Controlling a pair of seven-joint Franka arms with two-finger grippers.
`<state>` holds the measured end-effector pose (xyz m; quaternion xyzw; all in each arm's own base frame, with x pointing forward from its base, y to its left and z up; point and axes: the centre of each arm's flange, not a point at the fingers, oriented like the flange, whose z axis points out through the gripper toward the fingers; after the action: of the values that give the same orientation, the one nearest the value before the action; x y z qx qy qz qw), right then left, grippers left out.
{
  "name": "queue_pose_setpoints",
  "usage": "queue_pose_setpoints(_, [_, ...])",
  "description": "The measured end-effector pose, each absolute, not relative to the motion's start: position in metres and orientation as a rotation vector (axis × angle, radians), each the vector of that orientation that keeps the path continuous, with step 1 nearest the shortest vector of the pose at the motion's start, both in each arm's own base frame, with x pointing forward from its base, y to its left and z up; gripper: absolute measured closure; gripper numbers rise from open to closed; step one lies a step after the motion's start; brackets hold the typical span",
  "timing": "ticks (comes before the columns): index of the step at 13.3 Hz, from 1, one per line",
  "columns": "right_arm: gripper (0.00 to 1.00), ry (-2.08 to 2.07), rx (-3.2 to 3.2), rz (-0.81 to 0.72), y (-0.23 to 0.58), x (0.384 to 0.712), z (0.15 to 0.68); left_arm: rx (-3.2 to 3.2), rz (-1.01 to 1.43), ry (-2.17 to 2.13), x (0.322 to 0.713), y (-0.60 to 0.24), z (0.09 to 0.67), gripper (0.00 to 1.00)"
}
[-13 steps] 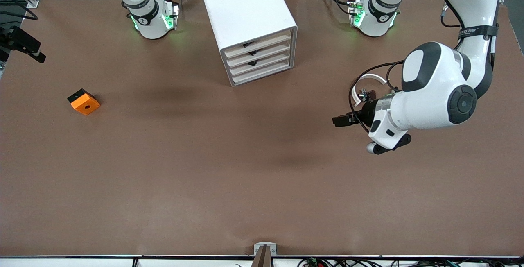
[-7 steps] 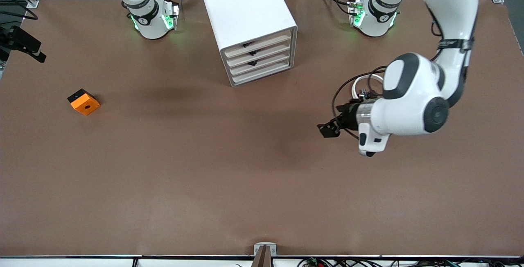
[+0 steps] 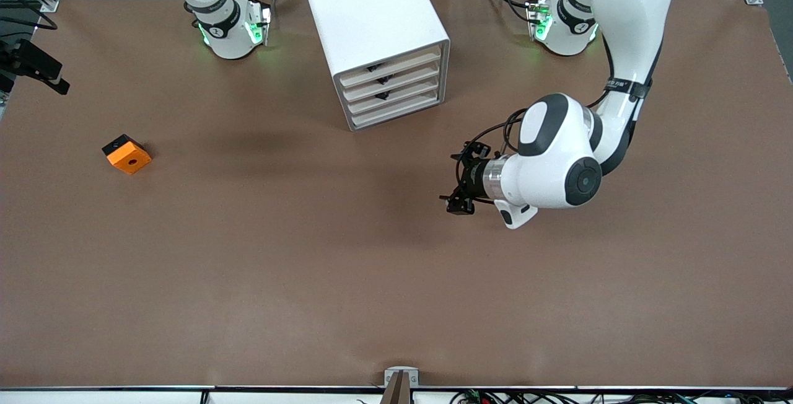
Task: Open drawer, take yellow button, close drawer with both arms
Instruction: 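Reach the left gripper to the drawer front and grasp it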
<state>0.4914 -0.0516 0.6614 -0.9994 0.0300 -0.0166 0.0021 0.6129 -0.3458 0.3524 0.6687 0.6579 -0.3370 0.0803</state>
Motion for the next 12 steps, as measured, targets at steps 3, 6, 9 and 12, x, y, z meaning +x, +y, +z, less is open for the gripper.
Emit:
queue_pose_setpoints(3, [0.00,0.094,-3.136,-0.052,-0.052,0.491,0.661,1.697,-1.257,2.113,0.625,-0.340,0.317,0.00])
queue_pose_setpoints(6, [0.00,0.095,-3.135,-0.051,-0.052,0.491,0.661,1.651,-1.325,2.152,0.624,-0.342,0.301,0.00])
queue_pose_setpoints(9, [0.00,0.096,-3.135,-0.050,-0.052,0.491,0.661,1.599,-1.401,2.259,0.614,-0.353,0.300,0.00])
queue_pose_setpoints(12, [0.00,0.096,-3.135,-0.050,-0.052,0.491,0.661,1.548,-1.460,2.362,0.603,-0.367,0.299,0.00])
